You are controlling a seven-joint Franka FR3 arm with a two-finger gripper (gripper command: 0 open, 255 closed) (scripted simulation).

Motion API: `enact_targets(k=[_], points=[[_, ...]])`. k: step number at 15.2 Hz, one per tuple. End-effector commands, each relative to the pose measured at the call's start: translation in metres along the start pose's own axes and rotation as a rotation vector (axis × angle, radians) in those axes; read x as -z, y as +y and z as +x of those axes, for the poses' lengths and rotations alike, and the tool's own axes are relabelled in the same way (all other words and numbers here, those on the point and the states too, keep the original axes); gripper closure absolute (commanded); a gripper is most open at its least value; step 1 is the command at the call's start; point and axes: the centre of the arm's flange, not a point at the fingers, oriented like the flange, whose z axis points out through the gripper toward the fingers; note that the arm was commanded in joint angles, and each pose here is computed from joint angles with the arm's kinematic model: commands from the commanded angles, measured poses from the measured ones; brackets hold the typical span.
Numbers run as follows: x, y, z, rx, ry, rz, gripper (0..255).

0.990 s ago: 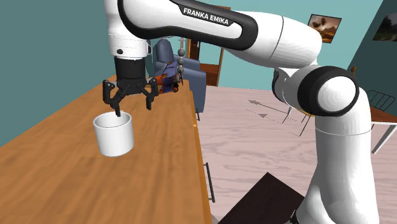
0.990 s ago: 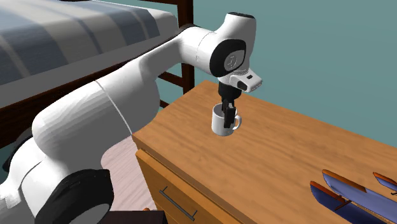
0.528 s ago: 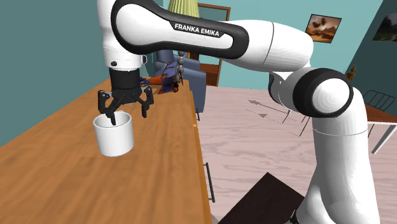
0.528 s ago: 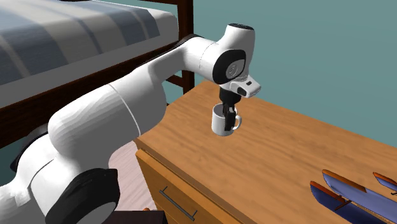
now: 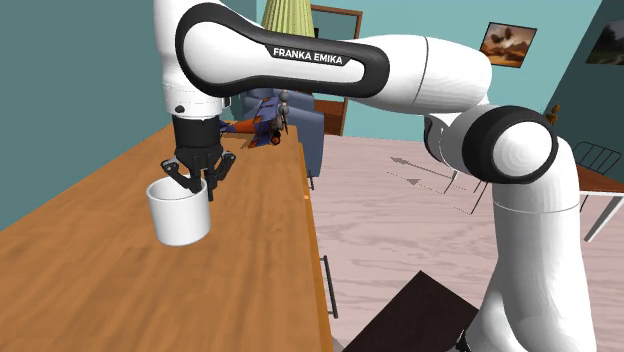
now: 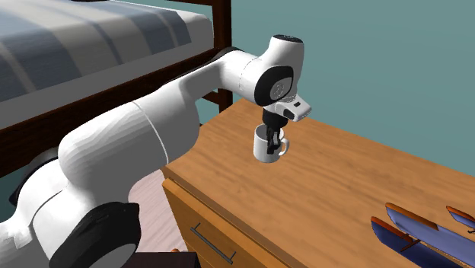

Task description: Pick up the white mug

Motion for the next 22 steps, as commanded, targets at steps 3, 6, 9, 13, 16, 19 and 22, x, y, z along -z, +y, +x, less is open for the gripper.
enact_targets(k=[3, 6, 9, 13, 16, 19, 22], points=[[0.0, 0.0, 0.0, 0.0, 0.0, 0.0, 255], [0.005, -0.001, 0.0, 0.0, 0.0, 0.0, 255], [0.021, -0.001, 0.0, 0.0, 0.0, 0.0, 255], [0.042, -0.001, -0.001, 0.0, 0.0, 0.0, 255], [0.058, -0.001, -0.001, 0.0, 0.0, 0.0, 255], [0.074, -0.001, -0.001, 0.0, 0.0, 0.0, 255], [0.08, -0.001, -0.001, 0.0, 0.0, 0.0, 255]])
